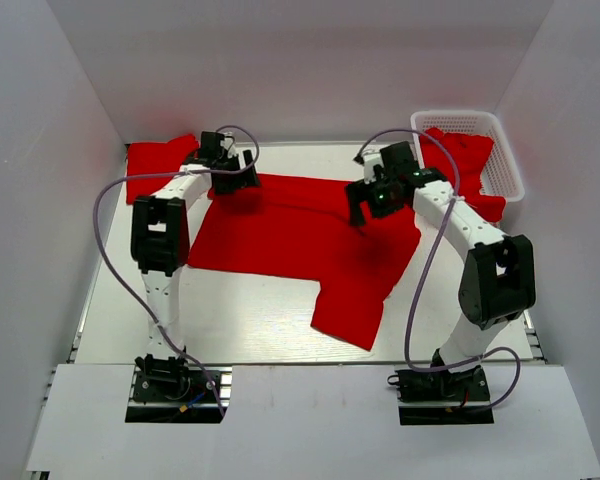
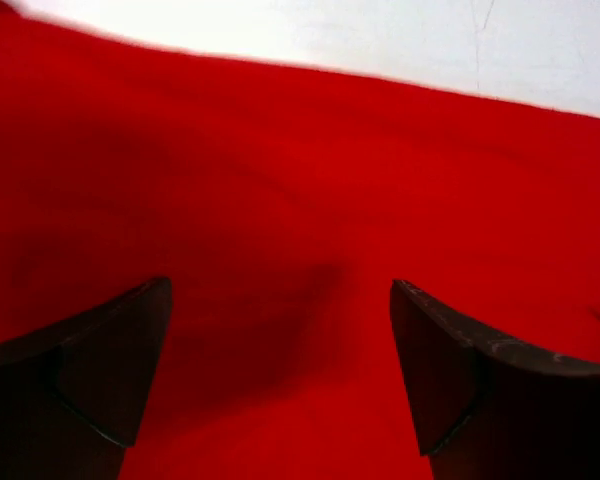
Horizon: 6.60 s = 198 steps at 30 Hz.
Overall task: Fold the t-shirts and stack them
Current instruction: Fold the flattened tshirt in 1/3 of the way, then grap the side of the flattened tshirt closest away from the robot with both arms
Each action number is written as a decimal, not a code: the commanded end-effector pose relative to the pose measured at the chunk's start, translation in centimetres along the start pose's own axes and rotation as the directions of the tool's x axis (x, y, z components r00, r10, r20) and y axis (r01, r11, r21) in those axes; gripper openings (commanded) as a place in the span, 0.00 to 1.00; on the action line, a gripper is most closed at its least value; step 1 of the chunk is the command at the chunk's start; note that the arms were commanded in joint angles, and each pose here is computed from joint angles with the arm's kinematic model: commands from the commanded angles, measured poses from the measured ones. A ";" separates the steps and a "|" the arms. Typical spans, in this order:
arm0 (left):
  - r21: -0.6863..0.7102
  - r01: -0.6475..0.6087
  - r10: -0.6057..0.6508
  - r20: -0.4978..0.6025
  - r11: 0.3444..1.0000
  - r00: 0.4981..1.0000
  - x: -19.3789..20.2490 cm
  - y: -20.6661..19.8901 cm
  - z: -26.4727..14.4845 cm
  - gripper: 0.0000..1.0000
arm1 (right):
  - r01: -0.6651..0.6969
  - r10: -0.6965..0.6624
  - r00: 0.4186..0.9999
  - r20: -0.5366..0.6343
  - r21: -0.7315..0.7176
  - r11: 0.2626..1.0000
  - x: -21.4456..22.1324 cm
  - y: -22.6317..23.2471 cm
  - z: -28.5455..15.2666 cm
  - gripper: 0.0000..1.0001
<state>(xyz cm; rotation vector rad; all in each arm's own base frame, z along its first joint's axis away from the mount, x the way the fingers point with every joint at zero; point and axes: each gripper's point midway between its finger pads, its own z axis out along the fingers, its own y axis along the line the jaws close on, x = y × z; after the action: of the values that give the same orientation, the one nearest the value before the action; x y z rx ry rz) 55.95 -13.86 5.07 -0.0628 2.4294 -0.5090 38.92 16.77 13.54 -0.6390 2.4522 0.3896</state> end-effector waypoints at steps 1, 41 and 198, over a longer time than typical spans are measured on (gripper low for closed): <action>-0.014 -0.012 0.014 0.123 1.000 0.992 -3.8 -1.7 -6.3 1.00 | 0.053 -0.065 0.993 -0.103 -0.114 0.992 3.6 3.5 -0.1 0.90; -0.238 0.036 -0.028 0.037 0.971 0.999 3.8 1.8 -11.9 1.00 | -0.229 0.259 0.954 -0.150 0.191 0.955 6.7 -3.3 8.1 0.10; -0.345 0.250 -0.321 -0.166 0.905 0.932 21.4 6.9 -16.7 0.51 | -0.551 0.562 0.807 -0.181 0.115 0.827 17.2 3.3 -2.1 0.90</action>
<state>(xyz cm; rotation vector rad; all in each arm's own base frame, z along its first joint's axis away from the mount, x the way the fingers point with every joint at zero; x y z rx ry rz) 32.37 -5.76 1.82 -0.5219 2.6462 -0.2952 24.28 12.11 5.05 0.0855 2.8290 0.4694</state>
